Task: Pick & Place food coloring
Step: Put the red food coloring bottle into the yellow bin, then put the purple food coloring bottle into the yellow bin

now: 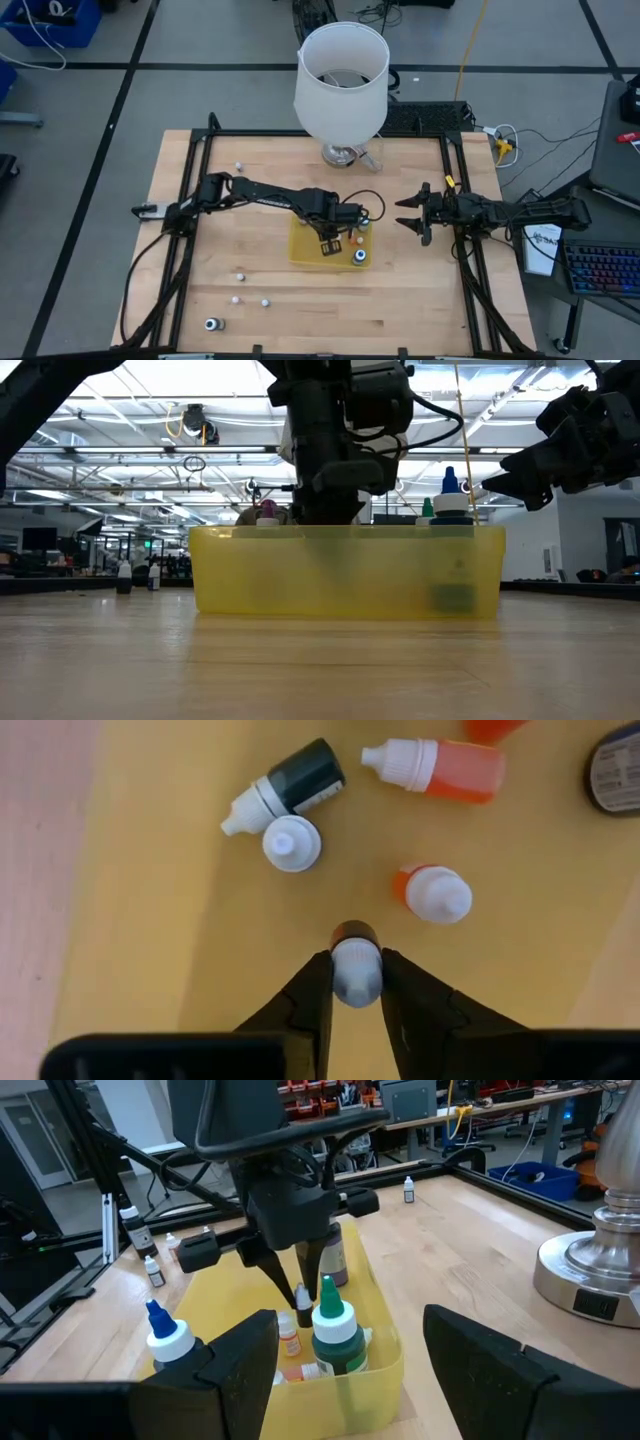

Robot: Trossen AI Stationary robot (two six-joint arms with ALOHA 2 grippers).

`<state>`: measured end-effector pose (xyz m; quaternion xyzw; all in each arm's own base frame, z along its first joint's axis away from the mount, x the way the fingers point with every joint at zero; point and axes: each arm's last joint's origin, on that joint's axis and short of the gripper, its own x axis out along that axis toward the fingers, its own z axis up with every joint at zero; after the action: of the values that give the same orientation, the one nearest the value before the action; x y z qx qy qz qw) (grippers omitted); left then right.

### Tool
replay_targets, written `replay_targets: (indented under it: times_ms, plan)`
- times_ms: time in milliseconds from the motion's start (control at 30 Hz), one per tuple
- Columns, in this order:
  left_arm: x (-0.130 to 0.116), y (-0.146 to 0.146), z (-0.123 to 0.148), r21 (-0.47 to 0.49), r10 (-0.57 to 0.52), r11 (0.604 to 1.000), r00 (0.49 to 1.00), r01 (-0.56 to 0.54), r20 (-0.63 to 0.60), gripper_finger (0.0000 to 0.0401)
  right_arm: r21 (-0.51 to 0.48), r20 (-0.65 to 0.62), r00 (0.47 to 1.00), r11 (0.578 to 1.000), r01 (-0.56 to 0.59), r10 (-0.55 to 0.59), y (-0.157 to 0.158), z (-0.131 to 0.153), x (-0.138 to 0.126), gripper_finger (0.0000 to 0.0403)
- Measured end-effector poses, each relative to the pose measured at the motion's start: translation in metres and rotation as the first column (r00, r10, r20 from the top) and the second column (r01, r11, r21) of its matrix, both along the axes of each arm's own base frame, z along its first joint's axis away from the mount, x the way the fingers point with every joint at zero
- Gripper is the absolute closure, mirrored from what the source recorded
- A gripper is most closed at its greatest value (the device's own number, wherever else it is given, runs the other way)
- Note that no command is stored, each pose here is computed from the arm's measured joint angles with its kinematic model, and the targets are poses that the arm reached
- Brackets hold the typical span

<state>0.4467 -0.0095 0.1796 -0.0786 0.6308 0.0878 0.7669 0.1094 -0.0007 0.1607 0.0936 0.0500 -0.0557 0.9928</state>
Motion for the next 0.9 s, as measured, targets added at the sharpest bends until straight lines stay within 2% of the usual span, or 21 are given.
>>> replay_targets:
  times_ms: [433,900]
  plan:
    - [0.000,0.000,0.000,0.000,0.013,1.000,1.000,-0.013,0.000,0.0255,0.000,0.000,1.000,1.000,0.000,0.000,0.000,0.000,0.000,0.0165]
    - [-0.008,0.014,0.021,0.011,0.038,0.999,0.999,-0.038,0.015,0.0247,0.000,0.000,1.000,1.000,0.000,0.000,0.000,0.000,0.000,0.0165]
